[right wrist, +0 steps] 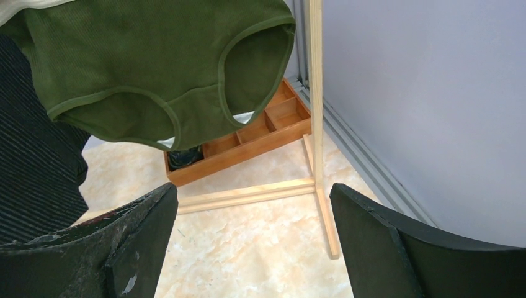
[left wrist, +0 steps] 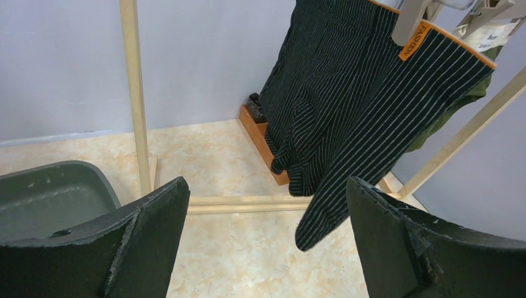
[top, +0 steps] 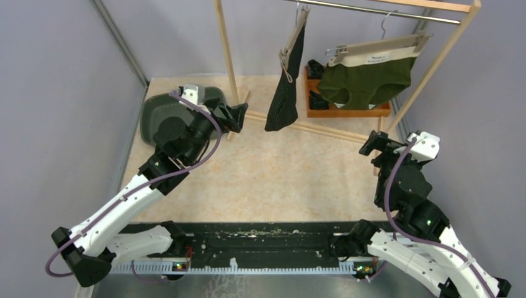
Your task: Clip the underwear to the hanger
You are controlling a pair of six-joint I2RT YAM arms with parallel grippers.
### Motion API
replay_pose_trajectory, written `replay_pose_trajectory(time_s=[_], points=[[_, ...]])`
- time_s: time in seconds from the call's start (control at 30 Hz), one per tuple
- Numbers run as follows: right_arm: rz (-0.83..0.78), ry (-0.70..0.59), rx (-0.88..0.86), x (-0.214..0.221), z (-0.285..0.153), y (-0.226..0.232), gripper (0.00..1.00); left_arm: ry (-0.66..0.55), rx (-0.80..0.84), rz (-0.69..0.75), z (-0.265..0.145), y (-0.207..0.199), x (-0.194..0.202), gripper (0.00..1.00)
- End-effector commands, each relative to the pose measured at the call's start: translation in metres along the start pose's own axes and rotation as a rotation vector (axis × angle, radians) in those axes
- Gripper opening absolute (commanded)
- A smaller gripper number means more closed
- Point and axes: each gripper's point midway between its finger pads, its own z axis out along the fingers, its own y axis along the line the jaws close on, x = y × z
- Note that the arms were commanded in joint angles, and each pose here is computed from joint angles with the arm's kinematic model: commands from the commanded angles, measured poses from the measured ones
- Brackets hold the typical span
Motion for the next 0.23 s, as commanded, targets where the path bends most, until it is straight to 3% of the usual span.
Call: replay_pose_trajectory(time_s=[0.0, 0.2], points=[[-0.005, -0.009, 0.006, -0.0049, 0.0039, 0.0067, 0.92, -0.049, 0.015, -0.005, -0.0012, -0.0016, -0.0118, 1.0], [-0.002, -0.01, -0.006, -0.0043, 0.0055, 0.0128, 0.92, -0.017, -0.011, -0.005, 0.0001, 0.0022, -0.0055, 1.0]])
